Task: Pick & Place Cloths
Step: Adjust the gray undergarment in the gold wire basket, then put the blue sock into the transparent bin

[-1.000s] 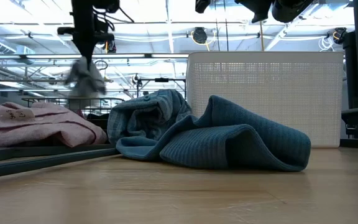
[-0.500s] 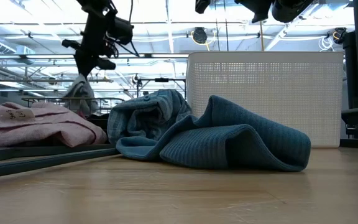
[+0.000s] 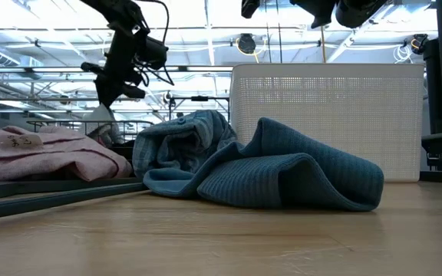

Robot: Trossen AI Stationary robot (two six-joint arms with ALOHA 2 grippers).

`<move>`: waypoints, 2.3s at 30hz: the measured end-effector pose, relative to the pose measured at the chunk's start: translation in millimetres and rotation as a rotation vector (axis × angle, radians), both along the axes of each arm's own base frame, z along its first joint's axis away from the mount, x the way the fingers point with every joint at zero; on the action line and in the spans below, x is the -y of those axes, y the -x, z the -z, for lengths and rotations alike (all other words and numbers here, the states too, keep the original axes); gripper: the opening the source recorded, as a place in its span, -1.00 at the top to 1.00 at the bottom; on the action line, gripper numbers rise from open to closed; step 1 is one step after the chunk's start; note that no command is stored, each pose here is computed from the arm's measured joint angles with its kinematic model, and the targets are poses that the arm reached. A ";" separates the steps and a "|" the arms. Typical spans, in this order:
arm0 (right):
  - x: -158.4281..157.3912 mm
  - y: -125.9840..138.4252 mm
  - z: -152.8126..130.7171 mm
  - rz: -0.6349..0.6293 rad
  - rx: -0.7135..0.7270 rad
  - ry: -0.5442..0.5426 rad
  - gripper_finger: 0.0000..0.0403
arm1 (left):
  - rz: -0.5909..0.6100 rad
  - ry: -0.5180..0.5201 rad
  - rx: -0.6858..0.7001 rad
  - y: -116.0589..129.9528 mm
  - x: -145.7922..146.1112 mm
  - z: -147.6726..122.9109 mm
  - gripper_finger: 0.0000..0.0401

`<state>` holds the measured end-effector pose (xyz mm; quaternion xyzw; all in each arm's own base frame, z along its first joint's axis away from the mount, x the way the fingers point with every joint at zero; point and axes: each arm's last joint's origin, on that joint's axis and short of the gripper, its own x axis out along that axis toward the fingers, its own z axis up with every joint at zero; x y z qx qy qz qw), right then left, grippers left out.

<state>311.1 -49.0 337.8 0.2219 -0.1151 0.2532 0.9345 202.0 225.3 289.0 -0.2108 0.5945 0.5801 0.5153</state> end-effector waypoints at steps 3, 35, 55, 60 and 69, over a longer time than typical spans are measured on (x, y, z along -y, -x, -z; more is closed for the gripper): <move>0.0 0.0 0.0 -0.001 0.000 0.000 0.64 | -0.002 0.040 0.032 -0.8 1.0 12.3 1.00; -0.8 0.3 0.2 -0.024 -0.002 0.010 0.64 | 0.124 0.250 0.178 7.2 19.1 35.4 0.22; -5.4 0.8 0.8 -0.105 -0.009 0.041 0.64 | 0.448 -0.022 0.743 60.2 125.2 -97.3 -0.08; -17.0 -0.5 0.8 -0.140 0.001 0.060 0.64 | 0.652 -0.122 0.922 59.8 156.0 -115.0 -0.08; -47.9 -2.3 0.8 -0.236 -0.006 0.040 0.70 | 0.910 -0.146 1.145 62.0 196.3 -106.2 -0.06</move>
